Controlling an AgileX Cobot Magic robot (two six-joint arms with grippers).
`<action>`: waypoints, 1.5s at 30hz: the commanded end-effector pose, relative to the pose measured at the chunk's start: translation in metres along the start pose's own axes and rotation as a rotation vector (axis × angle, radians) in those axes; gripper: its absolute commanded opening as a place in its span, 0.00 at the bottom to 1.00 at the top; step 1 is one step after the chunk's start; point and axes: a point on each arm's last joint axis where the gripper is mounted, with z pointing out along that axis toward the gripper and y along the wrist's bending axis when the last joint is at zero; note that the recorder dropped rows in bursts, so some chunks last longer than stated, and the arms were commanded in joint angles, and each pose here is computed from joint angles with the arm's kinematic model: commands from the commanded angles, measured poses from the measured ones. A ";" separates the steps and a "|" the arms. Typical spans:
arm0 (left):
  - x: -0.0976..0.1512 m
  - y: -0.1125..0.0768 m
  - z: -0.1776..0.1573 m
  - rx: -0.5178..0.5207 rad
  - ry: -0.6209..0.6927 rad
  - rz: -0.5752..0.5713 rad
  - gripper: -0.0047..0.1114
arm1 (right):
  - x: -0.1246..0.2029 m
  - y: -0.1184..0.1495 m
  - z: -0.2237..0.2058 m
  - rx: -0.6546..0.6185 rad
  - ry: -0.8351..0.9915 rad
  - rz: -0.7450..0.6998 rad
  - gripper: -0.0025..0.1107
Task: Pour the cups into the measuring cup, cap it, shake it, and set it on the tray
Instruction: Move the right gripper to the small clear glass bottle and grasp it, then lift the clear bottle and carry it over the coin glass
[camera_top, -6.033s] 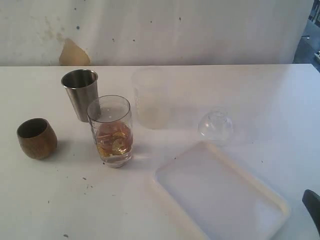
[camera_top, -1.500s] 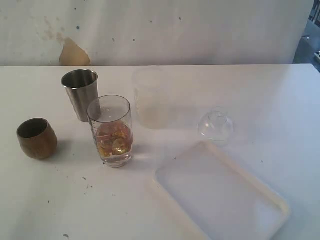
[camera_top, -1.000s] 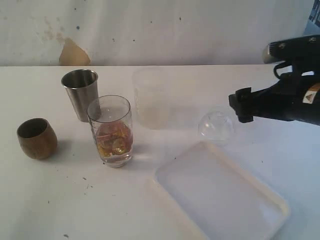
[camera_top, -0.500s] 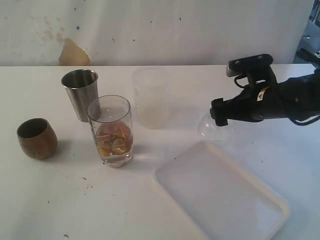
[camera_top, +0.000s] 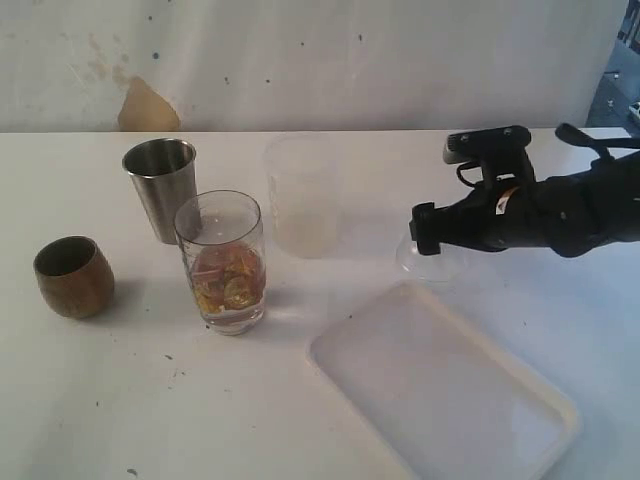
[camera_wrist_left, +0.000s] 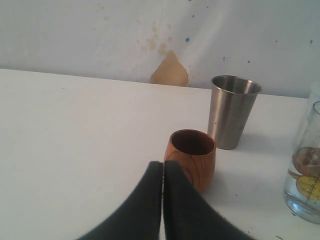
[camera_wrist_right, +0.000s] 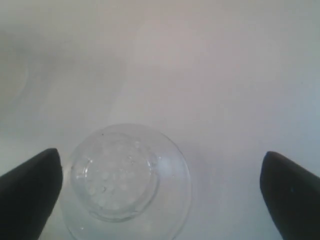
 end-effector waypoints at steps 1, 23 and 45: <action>0.001 0.000 0.000 0.000 -0.004 -0.008 0.05 | 0.000 0.004 0.002 -0.009 -0.002 -0.001 0.86; 0.001 0.000 0.000 0.000 -0.004 -0.006 0.05 | -0.003 0.009 0.001 -0.020 -0.032 0.010 0.20; 0.001 0.000 0.000 0.000 -0.004 -0.006 0.05 | -0.079 0.036 -0.079 -0.060 -0.095 -0.090 0.02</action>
